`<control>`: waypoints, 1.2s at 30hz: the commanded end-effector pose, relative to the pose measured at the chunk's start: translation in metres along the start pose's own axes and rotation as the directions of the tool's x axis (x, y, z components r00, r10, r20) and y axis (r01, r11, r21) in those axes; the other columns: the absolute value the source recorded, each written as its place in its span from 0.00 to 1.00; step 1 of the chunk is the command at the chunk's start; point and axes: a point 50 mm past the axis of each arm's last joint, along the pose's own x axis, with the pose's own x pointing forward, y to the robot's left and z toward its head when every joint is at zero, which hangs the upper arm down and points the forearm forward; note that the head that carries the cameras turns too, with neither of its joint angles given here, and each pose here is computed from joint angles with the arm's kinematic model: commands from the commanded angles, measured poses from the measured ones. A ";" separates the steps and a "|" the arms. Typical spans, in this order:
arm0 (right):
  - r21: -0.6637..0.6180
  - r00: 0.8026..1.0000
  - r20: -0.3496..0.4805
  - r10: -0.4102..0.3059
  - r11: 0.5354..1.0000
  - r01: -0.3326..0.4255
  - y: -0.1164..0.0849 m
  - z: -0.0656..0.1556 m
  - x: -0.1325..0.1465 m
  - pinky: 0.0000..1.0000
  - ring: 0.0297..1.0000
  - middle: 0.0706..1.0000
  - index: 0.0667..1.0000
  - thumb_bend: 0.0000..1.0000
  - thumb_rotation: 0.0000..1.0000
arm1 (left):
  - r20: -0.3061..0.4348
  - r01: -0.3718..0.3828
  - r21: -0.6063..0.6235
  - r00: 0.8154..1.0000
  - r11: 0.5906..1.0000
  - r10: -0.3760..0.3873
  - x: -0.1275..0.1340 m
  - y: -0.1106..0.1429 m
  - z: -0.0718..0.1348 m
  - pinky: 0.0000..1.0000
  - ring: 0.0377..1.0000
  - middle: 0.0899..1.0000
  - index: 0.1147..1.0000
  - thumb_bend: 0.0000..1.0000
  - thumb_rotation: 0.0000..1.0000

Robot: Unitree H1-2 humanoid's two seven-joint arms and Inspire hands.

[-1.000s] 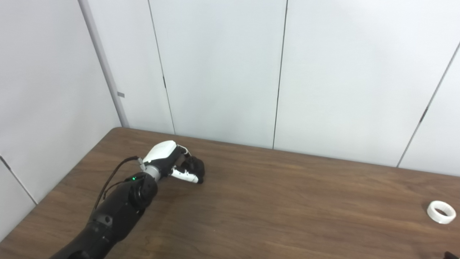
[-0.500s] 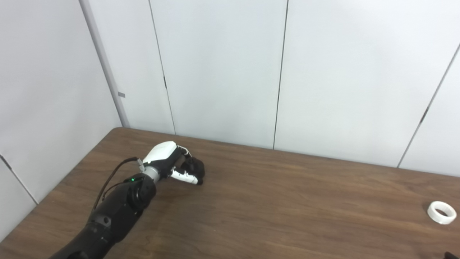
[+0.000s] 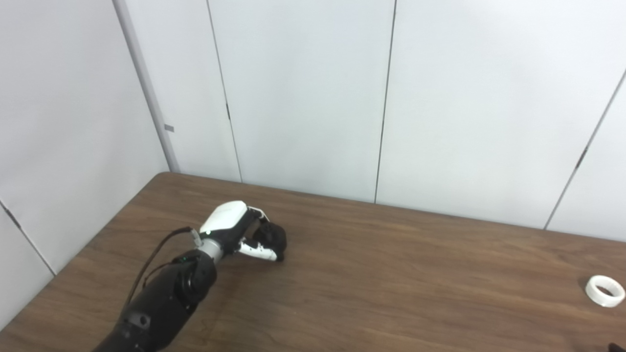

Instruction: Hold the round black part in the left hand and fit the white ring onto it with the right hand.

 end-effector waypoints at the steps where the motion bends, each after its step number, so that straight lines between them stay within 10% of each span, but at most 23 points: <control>1: -0.037 0.998 0.054 -0.044 0.998 0.046 -0.011 0.013 0.008 0.98 1.00 1.00 1.00 0.83 0.38 | 0.056 0.056 0.023 0.997 0.998 -0.057 -0.007 -0.019 0.015 1.00 0.85 0.77 0.41 0.52 0.05; 9: -0.166 0.984 0.073 -0.161 0.971 0.171 -0.030 0.022 0.022 0.95 1.00 1.00 0.94 0.84 0.36 | 0.173 0.027 0.031 0.984 0.999 -0.032 -0.017 -0.019 0.056 1.00 0.85 0.77 0.41 0.51 0.05; 17: -0.253 0.965 0.120 -0.233 0.933 0.257 -0.036 0.037 0.037 0.78 0.92 0.99 0.90 0.83 0.11 | 0.295 0.028 0.026 0.955 0.999 -0.034 -0.027 -0.023 0.094 1.00 0.84 0.76 0.41 0.51 0.05; 31: -0.519 0.908 0.150 -0.391 0.751 0.409 -0.053 0.089 0.061 0.90 0.98 0.99 0.86 0.85 0.07 | 0.433 0.062 0.047 0.898 0.997 -0.076 -0.048 -0.015 0.117 1.00 0.86 0.78 0.41 0.51 0.06; 36: -0.576 0.885 0.187 -0.426 0.683 0.450 -0.068 0.089 0.082 0.81 0.97 0.97 0.83 0.89 0.13 | 0.498 0.064 0.054 0.863 0.996 -0.083 -0.056 -0.015 0.117 1.00 0.85 0.78 0.41 0.51 0.06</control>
